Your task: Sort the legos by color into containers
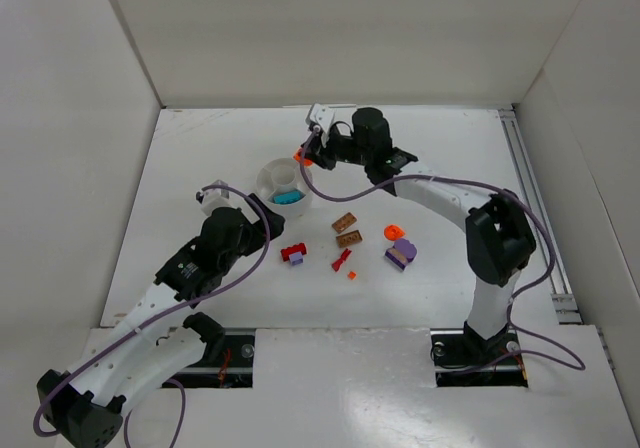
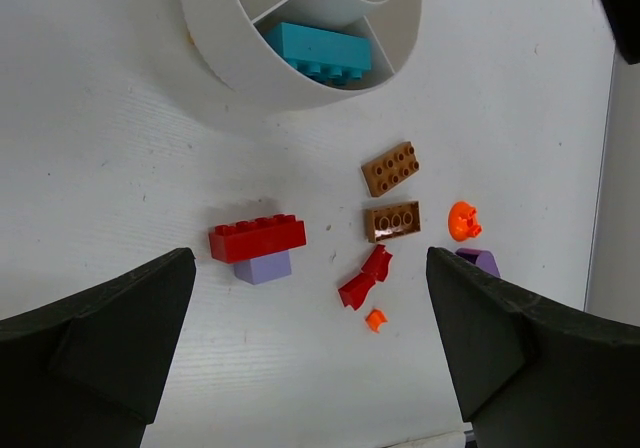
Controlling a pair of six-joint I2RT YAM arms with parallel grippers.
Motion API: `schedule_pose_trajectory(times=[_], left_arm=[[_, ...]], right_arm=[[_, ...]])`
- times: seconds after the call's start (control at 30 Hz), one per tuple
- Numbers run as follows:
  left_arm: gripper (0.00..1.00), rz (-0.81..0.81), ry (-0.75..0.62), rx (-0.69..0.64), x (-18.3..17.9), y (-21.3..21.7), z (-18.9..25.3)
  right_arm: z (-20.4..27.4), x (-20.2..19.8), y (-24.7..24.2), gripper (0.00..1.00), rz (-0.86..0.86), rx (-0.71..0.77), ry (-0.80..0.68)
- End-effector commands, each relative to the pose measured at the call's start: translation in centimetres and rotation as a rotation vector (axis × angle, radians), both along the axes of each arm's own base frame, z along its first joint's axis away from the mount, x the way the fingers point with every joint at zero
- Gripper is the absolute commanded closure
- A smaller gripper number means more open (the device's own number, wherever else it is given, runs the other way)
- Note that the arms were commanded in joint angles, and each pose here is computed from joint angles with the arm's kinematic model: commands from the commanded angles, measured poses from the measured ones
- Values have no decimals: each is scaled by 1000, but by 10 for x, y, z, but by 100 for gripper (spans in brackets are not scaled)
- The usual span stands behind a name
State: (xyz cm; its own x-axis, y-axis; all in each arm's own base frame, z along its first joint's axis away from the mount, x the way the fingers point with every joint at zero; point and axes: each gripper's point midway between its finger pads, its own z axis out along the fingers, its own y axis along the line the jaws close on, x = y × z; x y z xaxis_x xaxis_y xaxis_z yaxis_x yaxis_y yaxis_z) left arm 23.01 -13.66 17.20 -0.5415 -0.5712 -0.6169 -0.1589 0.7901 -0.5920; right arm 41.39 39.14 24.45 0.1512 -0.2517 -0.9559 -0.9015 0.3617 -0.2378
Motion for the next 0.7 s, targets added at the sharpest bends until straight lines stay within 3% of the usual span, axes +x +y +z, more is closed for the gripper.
schedule_pose_trajectory(times=[0.0, 0.23, 0.37, 0.4, 0.47, 0.5, 0.67], left_arm=[[0, 25, -34, -17, 4, 2, 16], [0, 38, -46, -34, 8, 2, 17], [0, 38, -46, -34, 8, 2, 17], [0, 38, -46, -34, 8, 2, 17], [0, 46, -41, -25, 8, 4, 15], [0, 46, -41, -25, 8, 4, 15], [0, 72, -45, -8, 9, 10, 17]], right_arm=[[15, -5, 22, 78, 143, 64, -107], [18, -27, 40, 78, 319, 194, -181], [21, -18, 29, 78, 336, 233, -205], [7, -18, 26, 78, 340, 250, -147], [16, -18, 16, 78, 370, 313, -195], [5, -21, 18, 78, 387, 335, -129], [-6, -20, 13, 79, 426, 380, -107]])
